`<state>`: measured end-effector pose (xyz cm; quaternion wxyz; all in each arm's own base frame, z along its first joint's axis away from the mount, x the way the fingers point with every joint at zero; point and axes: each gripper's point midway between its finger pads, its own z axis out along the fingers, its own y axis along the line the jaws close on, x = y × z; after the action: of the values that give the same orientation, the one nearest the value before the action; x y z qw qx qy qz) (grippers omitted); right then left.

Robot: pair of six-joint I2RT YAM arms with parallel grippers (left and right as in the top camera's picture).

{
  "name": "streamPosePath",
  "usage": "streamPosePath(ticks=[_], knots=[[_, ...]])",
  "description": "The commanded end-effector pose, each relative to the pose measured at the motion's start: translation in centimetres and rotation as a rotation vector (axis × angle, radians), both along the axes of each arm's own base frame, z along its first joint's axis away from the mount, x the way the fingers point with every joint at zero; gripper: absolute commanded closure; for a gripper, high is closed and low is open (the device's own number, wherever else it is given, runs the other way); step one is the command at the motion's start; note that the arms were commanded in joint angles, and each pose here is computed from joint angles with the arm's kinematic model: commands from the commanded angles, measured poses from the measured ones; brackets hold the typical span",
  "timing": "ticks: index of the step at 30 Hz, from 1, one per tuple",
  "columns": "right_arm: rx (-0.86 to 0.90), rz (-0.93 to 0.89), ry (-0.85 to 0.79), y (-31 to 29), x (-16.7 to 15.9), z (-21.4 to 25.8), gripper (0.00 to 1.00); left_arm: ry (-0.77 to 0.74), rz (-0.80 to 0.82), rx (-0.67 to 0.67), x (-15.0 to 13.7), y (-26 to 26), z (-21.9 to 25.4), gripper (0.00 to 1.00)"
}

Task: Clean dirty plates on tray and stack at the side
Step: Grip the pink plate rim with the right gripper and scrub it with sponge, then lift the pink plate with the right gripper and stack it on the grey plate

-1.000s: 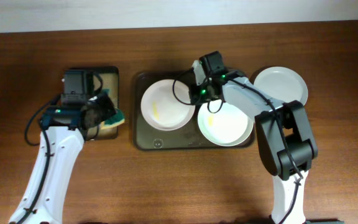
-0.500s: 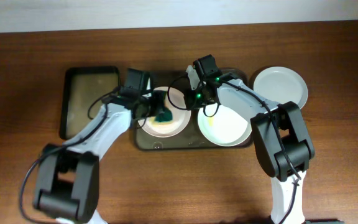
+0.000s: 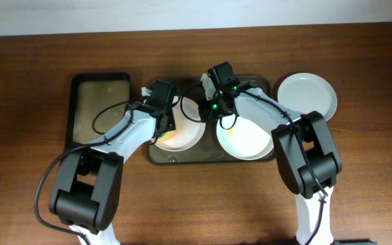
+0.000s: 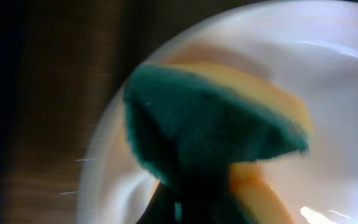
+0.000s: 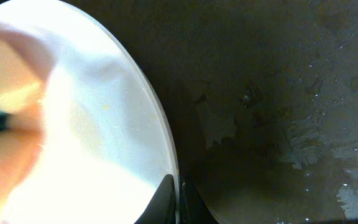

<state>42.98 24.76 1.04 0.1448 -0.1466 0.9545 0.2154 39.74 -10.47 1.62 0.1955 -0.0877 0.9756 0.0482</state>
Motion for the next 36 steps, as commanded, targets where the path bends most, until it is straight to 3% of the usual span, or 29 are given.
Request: streamPosePath(ticks=[1,6,8,13,17,21,25,29,36], knots=[[-0.033,-0.029,-0.009,-1.2,0.6,-0.3,0.96,-0.114,0.123,0.252,0.2,6.1,3.9,1.00],[-0.029,-0.029,-0.015,-1.1,0.8,-0.3,0.96,-0.199,0.076,0.044,0.7,3.1,7.9,1.00],[-0.027,-0.029,-0.021,-1.1,0.9,-0.2,0.96,-0.166,-0.006,-0.144,0.8,-0.5,7.3,1.00],[-0.026,-0.029,-0.023,-1.0,0.9,-0.2,0.96,-0.075,-0.117,-0.349,0.2,-5.3,5.0,1.00],[-0.026,-0.029,-0.022,-1.1,0.9,-0.2,0.96,0.035,-0.100,-0.299,-0.5,-5.0,-0.2,1.00],[-0.027,-0.029,-0.023,-1.1,0.9,-0.2,0.96,0.041,-0.016,-0.074,-0.6,-0.8,-2.0,1.00],[-0.026,-0.030,-0.025,-1.1,1.0,-0.1,0.96,-0.006,0.047,0.055,-0.4,2.5,0.5,1.00],[-0.015,-0.030,-0.050,-0.9,1.4,0.8,0.96,-0.130,0.129,0.140,-0.3,6.0,6.6,1.00],[-0.033,-0.019,-0.185,-1.2,2.6,6.1,0.96,-0.281,0.233,0.020,-1.7,8.3,14.3,1.00]])
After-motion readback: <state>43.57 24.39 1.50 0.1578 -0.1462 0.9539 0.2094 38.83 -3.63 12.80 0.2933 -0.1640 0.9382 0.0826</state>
